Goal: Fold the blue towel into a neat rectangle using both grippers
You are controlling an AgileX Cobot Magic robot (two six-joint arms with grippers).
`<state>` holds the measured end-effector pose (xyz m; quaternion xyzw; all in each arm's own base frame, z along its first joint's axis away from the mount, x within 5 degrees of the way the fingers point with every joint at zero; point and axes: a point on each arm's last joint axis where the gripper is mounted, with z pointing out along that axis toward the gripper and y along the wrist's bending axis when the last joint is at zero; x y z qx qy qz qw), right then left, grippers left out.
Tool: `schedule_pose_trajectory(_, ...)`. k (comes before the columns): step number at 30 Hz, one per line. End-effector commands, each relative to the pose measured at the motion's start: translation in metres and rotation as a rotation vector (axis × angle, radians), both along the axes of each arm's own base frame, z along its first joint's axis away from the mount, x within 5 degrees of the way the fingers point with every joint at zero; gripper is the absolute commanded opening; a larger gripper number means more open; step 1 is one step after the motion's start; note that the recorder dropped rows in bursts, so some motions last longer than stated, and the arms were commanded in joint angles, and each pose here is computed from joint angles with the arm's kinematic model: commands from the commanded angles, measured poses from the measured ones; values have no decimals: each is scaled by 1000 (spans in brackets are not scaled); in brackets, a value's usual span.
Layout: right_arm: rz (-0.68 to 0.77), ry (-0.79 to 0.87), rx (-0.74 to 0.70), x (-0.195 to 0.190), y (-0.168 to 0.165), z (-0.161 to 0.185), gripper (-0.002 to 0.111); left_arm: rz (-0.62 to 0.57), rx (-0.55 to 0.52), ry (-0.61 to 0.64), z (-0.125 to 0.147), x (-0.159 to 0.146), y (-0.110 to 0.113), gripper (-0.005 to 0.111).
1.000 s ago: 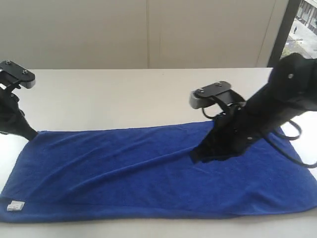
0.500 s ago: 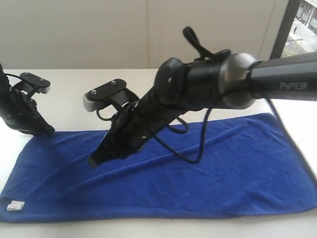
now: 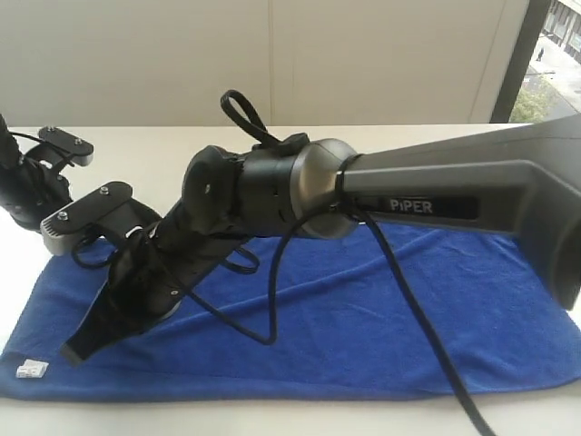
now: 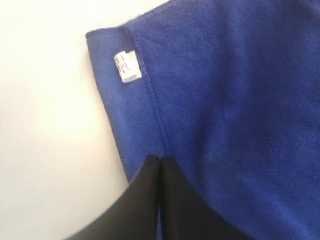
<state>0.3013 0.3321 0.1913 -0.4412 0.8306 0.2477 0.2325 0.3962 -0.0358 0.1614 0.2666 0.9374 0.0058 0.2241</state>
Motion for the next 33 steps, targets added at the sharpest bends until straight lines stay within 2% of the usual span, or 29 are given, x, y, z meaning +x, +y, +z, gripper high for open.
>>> schedule_pose_trajectory(1,27,59,16,-1,8,-1,0,-13,1,-47,13,-1,0,0)
schedule_pose_trajectory(7,90,96,13,-4,15,-13,0,-13,6,35,-20,1,0,0)
schedule_pose_trajectory(12,112,89,60,-4,19,-10,0,-12,6,52,-26,1,0,0)
schedule_pose_trajectory(16,188,28,101,-5,23,-6,1,-10,5,59,-27,1,0,0)
schedule_pose_trajectory(20,257,-43,155,-7,31,-5,14,-12,5,71,-27,0,0,0)
schedule_pose_trajectory(22,266,-66,153,-7,38,-10,25,-13,5,75,-27,-1,0,0)
schedule_pose_trajectory(26,296,-82,135,-3,56,-33,43,-14,4,85,-27,-1,0,0)
schedule_pose_trajectory(33,279,-125,118,13,70,-55,43,-14,4,88,-28,-2,0,0)
